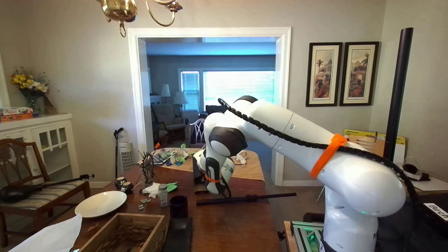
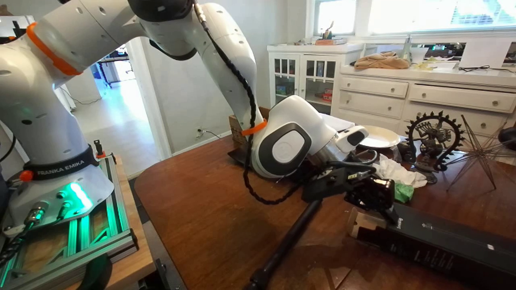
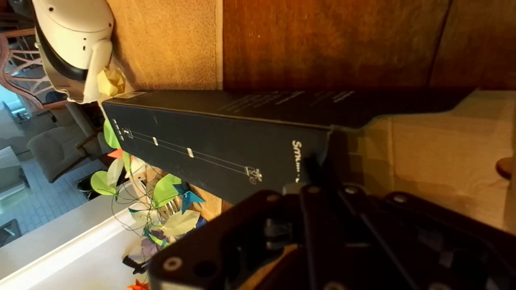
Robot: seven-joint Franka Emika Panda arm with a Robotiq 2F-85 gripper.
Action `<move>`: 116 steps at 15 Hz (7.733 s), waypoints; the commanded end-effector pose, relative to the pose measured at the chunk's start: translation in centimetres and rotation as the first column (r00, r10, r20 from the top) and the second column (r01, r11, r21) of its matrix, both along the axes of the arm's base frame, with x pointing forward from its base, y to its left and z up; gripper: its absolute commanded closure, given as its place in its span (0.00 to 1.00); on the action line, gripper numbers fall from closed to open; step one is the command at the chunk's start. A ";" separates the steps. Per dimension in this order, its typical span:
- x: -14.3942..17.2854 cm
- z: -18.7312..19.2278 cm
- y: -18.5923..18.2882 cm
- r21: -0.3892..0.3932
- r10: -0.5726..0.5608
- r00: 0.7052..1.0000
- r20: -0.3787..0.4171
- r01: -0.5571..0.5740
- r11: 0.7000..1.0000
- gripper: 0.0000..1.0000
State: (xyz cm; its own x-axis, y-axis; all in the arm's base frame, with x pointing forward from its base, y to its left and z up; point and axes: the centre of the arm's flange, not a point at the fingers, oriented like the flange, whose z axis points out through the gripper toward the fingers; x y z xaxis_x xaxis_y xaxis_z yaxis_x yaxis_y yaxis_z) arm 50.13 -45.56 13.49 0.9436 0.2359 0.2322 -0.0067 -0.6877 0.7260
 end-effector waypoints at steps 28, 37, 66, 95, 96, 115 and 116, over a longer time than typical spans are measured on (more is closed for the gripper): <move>-1.2 1.2 4.4 0.241 0.068 0.996 -0.053 -0.053 0.969 0.99; -0.9 1.5 4.3 0.274 0.089 0.996 0.025 -0.093 0.957 0.99; -0.6 1.5 4.6 0.274 0.285 0.958 -0.009 -0.272 0.922 0.99; -0.7 1.7 5.9 0.515 0.117 0.993 0.029 -0.115 0.849 0.35; -0.7 1.5 6.1 0.535 0.101 0.994 0.040 -0.107 0.838 0.26; -3.8 31.7 -0.6 0.586 -0.120 0.989 0.086 0.047 0.809 0.00; -3.5 32.2 -0.3 0.596 -0.134 0.990 0.046 0.080 0.799 0.00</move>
State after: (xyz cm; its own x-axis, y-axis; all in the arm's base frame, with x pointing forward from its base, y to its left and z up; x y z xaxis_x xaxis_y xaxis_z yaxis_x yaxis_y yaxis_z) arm 46.50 -45.59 41.34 0.8838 -0.0405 0.4662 -0.1520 -0.9671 0.2041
